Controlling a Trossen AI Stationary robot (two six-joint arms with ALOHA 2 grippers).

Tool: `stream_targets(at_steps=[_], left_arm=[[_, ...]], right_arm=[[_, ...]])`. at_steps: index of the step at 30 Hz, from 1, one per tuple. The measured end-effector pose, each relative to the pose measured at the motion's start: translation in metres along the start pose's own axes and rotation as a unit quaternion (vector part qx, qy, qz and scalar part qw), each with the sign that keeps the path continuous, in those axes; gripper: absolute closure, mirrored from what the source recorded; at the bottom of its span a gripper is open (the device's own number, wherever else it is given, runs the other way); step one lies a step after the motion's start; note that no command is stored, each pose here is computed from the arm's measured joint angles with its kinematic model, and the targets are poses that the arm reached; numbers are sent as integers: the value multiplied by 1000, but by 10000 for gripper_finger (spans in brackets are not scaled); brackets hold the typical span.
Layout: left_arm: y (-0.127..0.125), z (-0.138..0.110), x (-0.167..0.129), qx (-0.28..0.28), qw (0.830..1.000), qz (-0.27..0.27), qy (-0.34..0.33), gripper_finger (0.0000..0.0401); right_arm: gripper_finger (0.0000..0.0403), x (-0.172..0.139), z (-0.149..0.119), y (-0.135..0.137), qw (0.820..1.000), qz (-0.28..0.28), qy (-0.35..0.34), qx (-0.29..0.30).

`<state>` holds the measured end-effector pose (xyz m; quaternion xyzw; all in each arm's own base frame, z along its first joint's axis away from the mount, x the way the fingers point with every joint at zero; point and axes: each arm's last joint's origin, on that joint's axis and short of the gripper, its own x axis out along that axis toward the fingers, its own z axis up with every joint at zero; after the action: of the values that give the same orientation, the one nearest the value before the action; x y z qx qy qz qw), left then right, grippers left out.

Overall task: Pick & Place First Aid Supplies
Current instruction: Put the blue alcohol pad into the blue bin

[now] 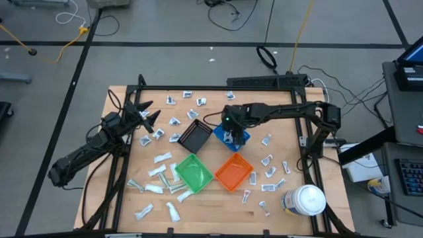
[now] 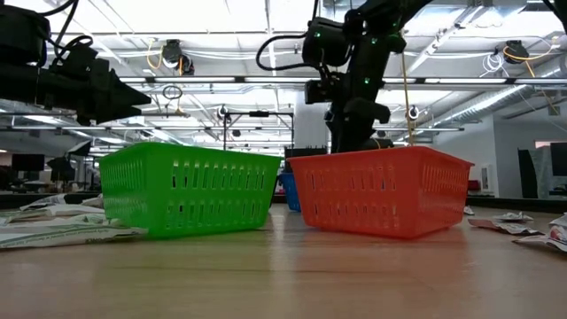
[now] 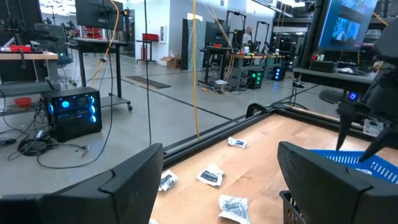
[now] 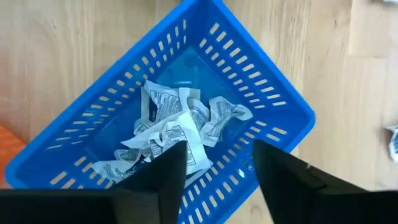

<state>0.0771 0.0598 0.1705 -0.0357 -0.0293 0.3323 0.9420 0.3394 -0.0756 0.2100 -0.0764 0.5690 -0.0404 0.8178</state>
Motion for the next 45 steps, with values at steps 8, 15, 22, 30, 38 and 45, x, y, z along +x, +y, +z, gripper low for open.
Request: stream_targets(at_steps=[8,15,22,30,38,45], left_arm=[[0,0,0,0,1000,0,0,77],[0,0,0,0,1000,0,0,77],[0,0,0,0,1000,0,0,77],[0,0,0,0,1000,0,0,77],[0,0,0,0,1000,0,0,77],[0,0,0,0,1000,0,0,77]], right_arm=[[191,-14,-12,-37,999,20,-30,-34],[194,-15,-37,-76,999,26,-8,-27],[195,-13,-49,-97,994,46,-31,-92],[195,13,-52,-101,988,72,-16,-134],[195,45,-52,-97,984,96,5,-152],[195,69,-51,-91,980,112,17,-163]])
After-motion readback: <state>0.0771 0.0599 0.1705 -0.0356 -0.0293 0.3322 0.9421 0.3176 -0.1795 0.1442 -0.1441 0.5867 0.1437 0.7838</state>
